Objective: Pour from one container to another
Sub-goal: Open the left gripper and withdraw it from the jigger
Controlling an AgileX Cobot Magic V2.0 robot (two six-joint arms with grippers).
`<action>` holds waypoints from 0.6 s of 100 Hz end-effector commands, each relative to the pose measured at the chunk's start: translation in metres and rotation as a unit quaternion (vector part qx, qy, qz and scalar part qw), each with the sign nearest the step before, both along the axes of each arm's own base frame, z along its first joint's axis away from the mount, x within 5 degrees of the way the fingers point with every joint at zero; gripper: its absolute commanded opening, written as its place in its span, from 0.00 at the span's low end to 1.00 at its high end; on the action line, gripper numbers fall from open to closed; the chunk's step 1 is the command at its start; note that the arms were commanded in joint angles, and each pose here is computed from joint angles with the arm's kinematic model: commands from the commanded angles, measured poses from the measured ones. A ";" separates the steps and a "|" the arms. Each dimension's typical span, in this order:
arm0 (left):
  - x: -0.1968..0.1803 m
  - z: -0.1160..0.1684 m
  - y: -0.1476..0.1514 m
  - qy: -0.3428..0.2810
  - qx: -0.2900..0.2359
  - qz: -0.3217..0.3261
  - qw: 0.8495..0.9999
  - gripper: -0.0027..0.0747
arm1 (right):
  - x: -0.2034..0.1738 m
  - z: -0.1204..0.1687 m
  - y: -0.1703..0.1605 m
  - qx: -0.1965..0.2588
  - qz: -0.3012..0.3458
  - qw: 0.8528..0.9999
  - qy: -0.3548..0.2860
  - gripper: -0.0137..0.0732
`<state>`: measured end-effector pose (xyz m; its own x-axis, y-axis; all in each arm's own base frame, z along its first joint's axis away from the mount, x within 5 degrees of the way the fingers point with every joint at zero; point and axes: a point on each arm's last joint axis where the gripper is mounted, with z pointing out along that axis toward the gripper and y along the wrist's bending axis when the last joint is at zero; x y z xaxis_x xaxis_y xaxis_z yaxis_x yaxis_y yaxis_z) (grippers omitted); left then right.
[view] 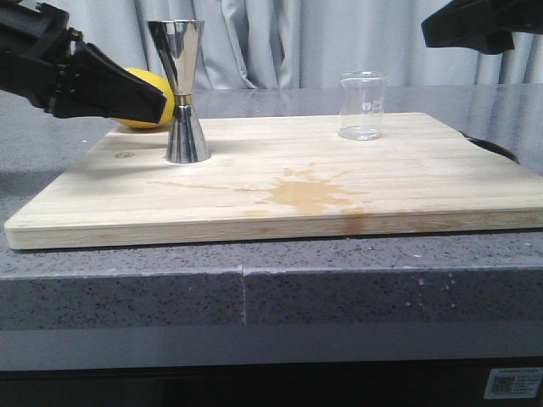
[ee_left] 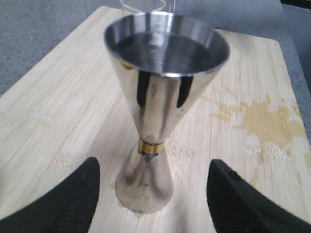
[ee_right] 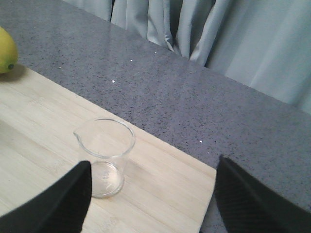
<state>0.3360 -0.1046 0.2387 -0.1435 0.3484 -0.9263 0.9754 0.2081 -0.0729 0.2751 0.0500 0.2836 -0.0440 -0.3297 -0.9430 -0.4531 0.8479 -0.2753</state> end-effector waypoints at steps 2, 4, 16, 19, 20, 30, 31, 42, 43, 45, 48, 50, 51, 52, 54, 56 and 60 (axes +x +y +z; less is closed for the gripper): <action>-0.012 0.036 0.005 -0.018 -0.042 -0.017 0.999 0.61 | -0.004 0.021 0.001 0.024 0.014 0.998 -0.048 0.71; -0.012 0.037 0.007 -0.020 -0.041 -0.014 0.999 0.61 | -0.004 0.021 0.001 0.024 0.014 0.998 -0.048 0.71; -0.016 0.051 0.019 -0.032 -0.040 0.004 0.999 0.61 | -0.004 0.021 0.001 0.024 0.014 0.998 -0.048 0.71; -0.018 0.056 0.022 -0.039 -0.040 0.009 0.998 0.61 | -0.004 0.021 0.001 0.024 0.014 0.998 -0.048 0.71; -0.018 0.056 0.023 -0.040 -0.040 0.010 0.998 0.61 | -0.004 0.022 0.001 0.025 0.013 0.998 -0.048 0.71; -0.022 0.070 0.037 -0.060 -0.041 0.035 0.997 0.61 | -0.004 0.021 0.001 0.026 0.012 0.998 -0.047 0.71; -0.023 0.072 0.038 -0.063 -0.040 0.036 0.997 0.60 | -0.004 0.021 0.001 0.026 0.011 0.999 -0.046 0.71; -0.027 0.090 0.054 -0.072 -0.057 0.084 0.992 0.56 | -0.005 0.025 -0.005 0.029 -0.014 0.999 -0.042 0.71; -0.027 0.091 0.055 -0.073 -0.059 0.086 0.992 0.55 | -0.006 0.025 -0.006 0.030 -0.017 0.999 -0.042 0.71; -0.028 0.095 0.058 -0.077 -0.065 0.094 0.990 0.54 | -0.006 0.027 -0.008 0.031 -0.022 0.998 -0.044 0.71; -0.030 0.100 0.062 -0.083 -0.072 0.104 0.988 0.53 | -0.007 0.029 -0.012 0.033 -0.032 0.998 -0.047 0.71; -0.031 0.104 0.065 -0.087 -0.079 0.112 0.987 0.52 | -0.008 0.031 -0.014 0.036 -0.037 0.997 -0.050 0.71; -0.031 0.106 0.067 -0.086 -0.084 0.117 0.986 0.52 | -0.009 0.032 -0.015 0.037 -0.039 0.997 -0.053 0.71; -0.032 0.107 0.067 -0.088 -0.086 0.120 0.985 0.52 | -0.010 0.033 -0.016 0.040 -0.042 0.997 -0.054 0.71; -0.033 0.111 0.069 -0.088 -0.094 0.126 0.984 0.51 | -0.011 0.036 -0.019 0.045 -0.049 0.996 -0.058 0.71; -0.034 0.114 0.072 -0.090 -0.101 0.133 0.982 0.51 | -0.012 0.039 -0.022 0.049 -0.056 0.995 -0.063 0.71; -0.036 0.121 0.075 -0.096 -0.116 0.142 0.978 0.51 | -0.015 0.044 -0.028 0.063 -0.073 0.993 -0.071 0.71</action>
